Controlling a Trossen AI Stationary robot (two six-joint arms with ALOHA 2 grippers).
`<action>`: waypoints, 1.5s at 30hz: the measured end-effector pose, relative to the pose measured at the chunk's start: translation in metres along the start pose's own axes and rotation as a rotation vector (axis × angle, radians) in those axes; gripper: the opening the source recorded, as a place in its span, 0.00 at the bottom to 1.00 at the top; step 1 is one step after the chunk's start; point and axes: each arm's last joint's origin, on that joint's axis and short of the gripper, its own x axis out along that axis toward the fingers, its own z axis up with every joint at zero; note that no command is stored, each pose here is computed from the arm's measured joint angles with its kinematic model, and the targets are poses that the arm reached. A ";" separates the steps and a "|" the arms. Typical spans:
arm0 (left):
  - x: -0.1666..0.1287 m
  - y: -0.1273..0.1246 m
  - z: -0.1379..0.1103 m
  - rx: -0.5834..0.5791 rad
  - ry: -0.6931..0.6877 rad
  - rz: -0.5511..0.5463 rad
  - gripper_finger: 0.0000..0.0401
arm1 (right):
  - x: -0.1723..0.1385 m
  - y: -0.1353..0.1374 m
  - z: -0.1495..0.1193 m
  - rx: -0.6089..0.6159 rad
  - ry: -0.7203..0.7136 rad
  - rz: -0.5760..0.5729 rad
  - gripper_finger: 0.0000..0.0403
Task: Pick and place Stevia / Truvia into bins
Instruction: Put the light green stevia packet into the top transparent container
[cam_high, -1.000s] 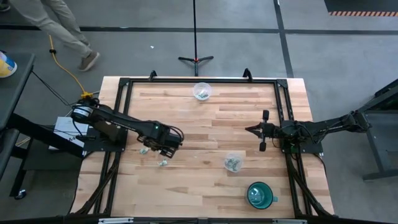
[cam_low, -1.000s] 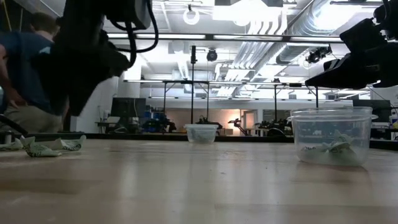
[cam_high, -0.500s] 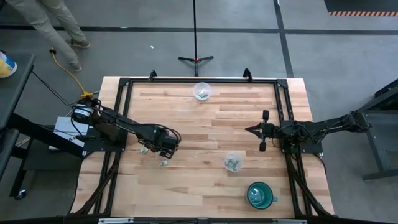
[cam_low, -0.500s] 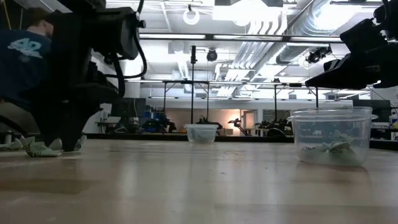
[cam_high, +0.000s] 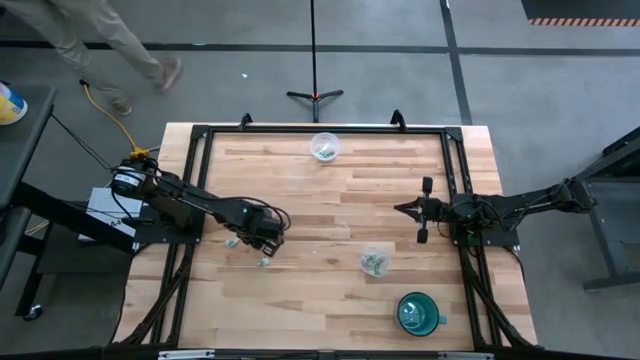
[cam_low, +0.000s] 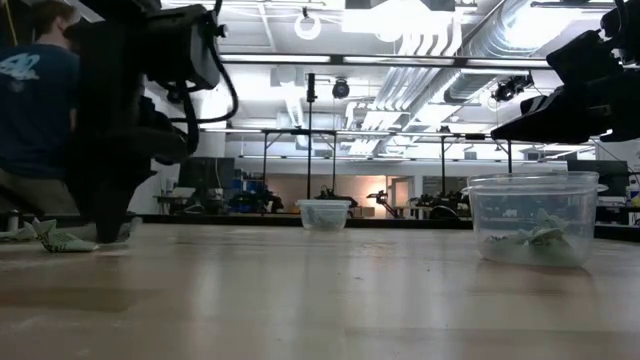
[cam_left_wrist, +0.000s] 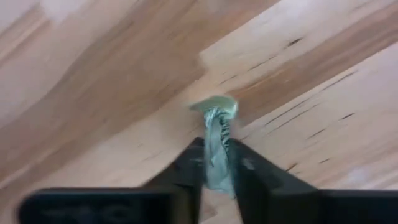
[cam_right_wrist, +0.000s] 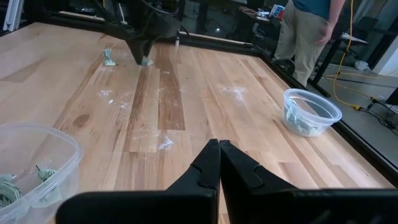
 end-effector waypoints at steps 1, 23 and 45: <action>-0.001 -0.002 0.003 0.016 -0.021 -0.014 0.21 | 0.000 0.000 0.000 0.000 0.000 0.000 0.00; -0.085 0.044 0.225 0.010 -0.936 -0.402 0.09 | 0.000 0.000 0.000 -0.017 0.001 -0.009 0.00; -0.053 0.029 0.289 0.092 -0.660 -0.292 0.53 | 0.000 -0.001 -0.001 0.005 0.016 -0.048 0.00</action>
